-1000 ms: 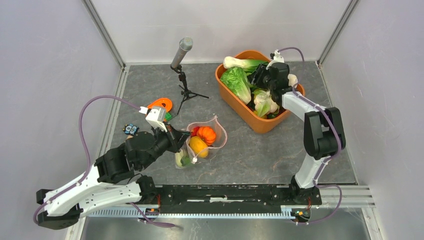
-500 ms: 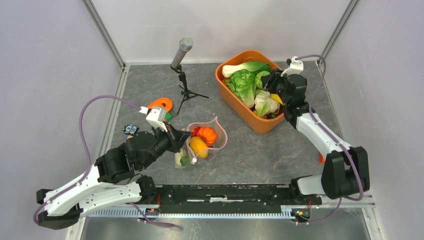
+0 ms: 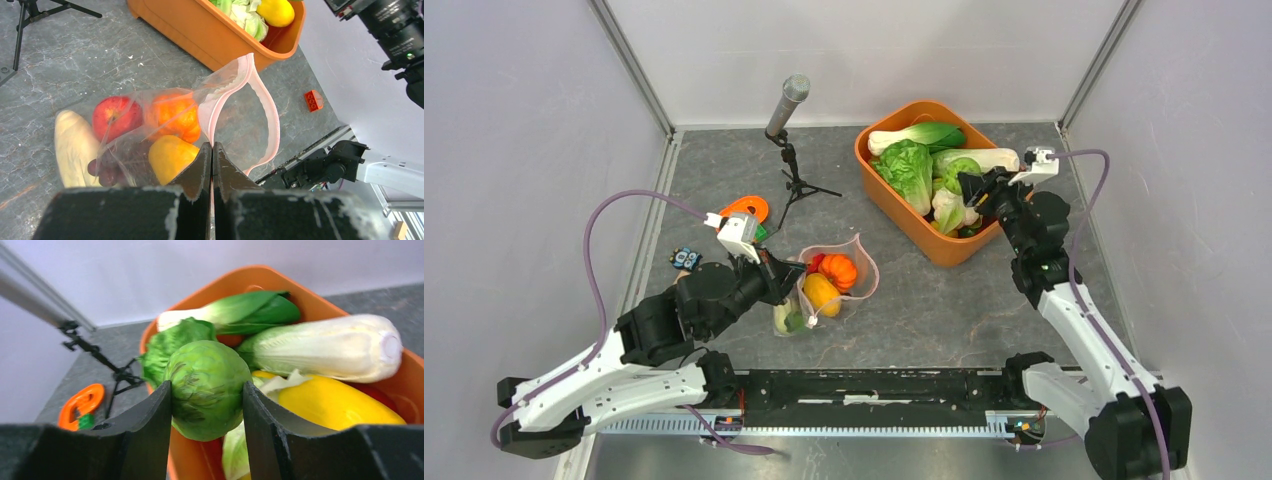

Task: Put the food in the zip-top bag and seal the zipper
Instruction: Place the fake vegetable in the zipper food storage bag.

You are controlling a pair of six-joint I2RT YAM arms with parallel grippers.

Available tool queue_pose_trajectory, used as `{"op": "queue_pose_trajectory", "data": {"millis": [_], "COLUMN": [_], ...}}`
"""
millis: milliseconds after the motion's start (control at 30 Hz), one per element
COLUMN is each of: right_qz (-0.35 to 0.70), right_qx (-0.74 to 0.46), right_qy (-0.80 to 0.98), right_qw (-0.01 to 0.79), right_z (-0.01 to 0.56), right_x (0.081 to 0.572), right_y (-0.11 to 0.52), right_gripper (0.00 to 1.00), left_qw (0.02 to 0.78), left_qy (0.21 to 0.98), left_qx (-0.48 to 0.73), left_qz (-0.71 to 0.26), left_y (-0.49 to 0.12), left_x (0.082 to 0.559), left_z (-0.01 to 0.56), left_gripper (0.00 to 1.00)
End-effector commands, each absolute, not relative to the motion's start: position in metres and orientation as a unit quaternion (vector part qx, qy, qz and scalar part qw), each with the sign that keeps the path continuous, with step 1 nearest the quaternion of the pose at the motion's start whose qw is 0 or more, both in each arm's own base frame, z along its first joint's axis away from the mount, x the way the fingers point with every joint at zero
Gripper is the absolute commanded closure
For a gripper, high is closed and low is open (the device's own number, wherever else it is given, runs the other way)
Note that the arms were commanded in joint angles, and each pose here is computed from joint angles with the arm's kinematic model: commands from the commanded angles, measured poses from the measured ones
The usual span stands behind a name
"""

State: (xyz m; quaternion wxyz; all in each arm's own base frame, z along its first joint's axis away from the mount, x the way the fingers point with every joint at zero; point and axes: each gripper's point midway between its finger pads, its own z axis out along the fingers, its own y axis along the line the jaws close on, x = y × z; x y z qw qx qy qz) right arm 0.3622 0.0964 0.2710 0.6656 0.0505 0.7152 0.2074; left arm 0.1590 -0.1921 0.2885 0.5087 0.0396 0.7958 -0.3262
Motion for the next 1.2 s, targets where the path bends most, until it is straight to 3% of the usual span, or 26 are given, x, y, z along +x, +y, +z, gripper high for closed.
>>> {"op": "queue_pose_trajectory", "data": {"millis": [0,233,567,1167], "right_qz": [0.293,0.457,0.516,0.339], "right_qx": [-0.024,-0.186,-0.366,-0.43], "right_qy": [0.679,0.611,0.513,0.604], "right_qw": [0.673,0.619,0.58,0.579], "right_z": [0.301,0.323,0.337,0.28], "right_x": [0.337,0.269,0.179,0.207], "right_y": [0.13,0.198,0.261,0.335], "right_gripper": [0.61,0.61,0.59,0.56], "left_qw": [0.519,0.518,0.517,0.519], "left_qy": [0.781,0.78,0.778,0.779], "left_qx": [0.025,0.03,0.032,0.029], "left_qz": [-0.347,-0.35,-0.355,-0.35], "left_y": [-0.196,-0.2,-0.205,-0.203], "left_x": [0.161,0.162,0.162,0.164], "left_z": [0.306,0.309,0.311,0.31], "left_gripper": [0.98,0.98,0.98,0.98]}}
